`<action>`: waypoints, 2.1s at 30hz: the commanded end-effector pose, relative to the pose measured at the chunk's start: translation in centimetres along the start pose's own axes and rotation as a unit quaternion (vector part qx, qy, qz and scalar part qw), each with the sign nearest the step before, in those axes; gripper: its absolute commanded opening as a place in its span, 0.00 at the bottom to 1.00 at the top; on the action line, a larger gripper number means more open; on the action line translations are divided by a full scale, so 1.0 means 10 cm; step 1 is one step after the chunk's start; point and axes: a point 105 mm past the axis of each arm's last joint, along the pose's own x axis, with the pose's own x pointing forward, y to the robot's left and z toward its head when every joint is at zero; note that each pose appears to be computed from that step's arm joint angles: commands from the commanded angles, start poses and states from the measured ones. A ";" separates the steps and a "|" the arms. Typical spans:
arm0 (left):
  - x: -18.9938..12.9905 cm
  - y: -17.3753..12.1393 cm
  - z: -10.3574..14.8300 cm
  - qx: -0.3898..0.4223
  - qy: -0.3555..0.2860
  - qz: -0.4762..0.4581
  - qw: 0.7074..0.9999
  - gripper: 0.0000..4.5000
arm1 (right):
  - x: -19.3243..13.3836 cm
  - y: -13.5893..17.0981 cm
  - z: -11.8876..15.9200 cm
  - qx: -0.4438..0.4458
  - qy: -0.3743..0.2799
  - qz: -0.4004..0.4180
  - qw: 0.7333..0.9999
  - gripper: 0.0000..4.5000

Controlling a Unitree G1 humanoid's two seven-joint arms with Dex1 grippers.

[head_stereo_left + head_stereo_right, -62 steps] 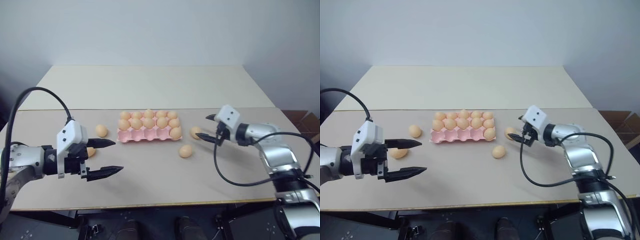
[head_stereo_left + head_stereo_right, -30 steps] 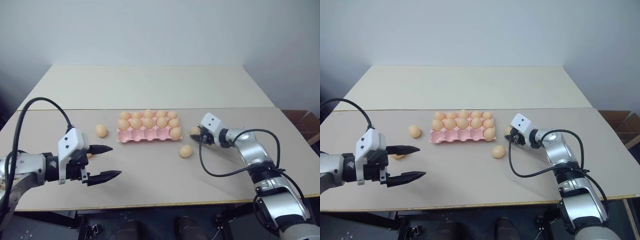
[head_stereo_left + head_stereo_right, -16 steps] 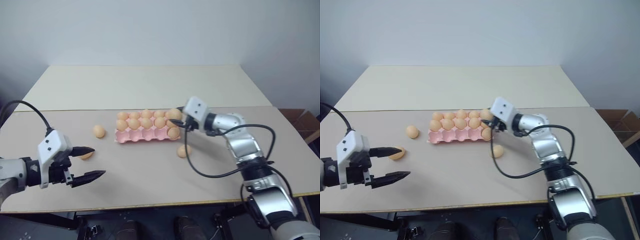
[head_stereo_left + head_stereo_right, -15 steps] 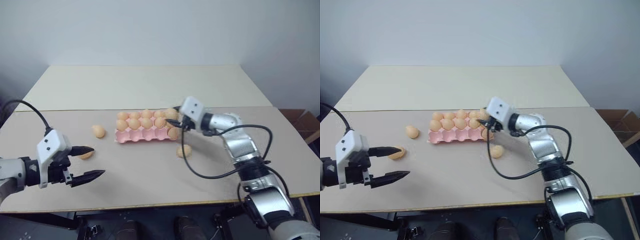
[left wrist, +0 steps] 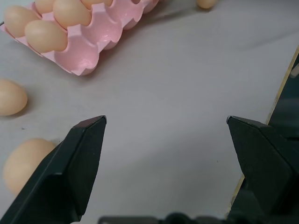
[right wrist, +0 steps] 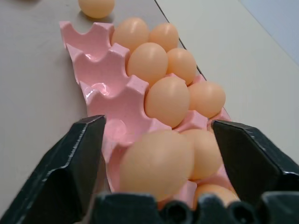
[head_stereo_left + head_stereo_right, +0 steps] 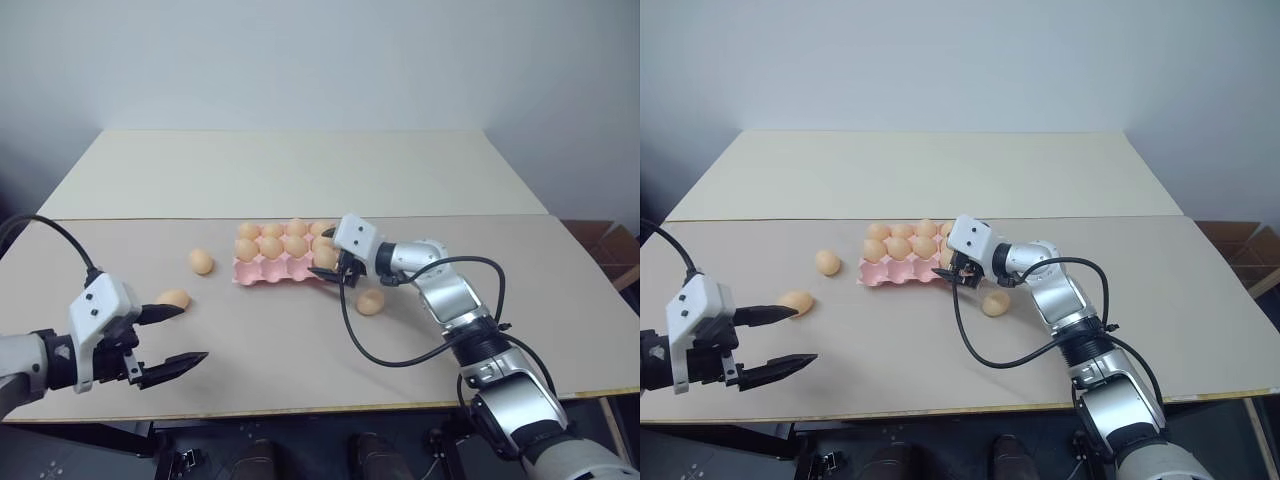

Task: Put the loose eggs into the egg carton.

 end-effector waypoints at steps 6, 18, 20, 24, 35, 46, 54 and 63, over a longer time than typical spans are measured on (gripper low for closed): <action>0.00 0.01 0.12 0.029 -0.013 0.003 0.999 1.00 | -0.10 -0.07 0.23 -0.039 -0.033 -0.015 0.999 0.99; 0.14 0.05 0.17 0.048 -0.020 -0.025 0.998 1.00 | -1.27 0.16 0.10 -0.042 0.043 0.027 0.998 0.99; 0.15 0.07 0.16 0.048 -0.019 -0.026 0.998 1.00 | -1.44 0.21 0.07 -0.039 0.065 0.041 0.996 0.99; 0.13 0.10 0.16 0.052 -0.015 -0.029 0.998 1.00 | -1.70 0.27 0.03 -0.030 0.100 0.045 0.994 0.99; 0.18 0.10 0.19 0.051 -0.025 -0.033 0.998 1.00 | -1.75 0.35 -0.02 -0.015 0.114 0.033 0.993 0.99; 0.20 0.05 0.19 0.049 -0.029 -0.036 0.998 1.00 | -1.59 0.30 -0.04 -0.024 0.102 0.044 0.994 0.99; 0.28 0.07 0.22 0.060 -0.023 -0.051 0.997 1.00 | -1.22 0.24 -0.11 -0.039 0.084 0.074 0.993 0.99; 0.29 0.06 0.24 0.062 -0.027 -0.054 0.996 1.00 | -0.87 0.26 -0.37 -0.017 0.086 0.101 0.991 0.99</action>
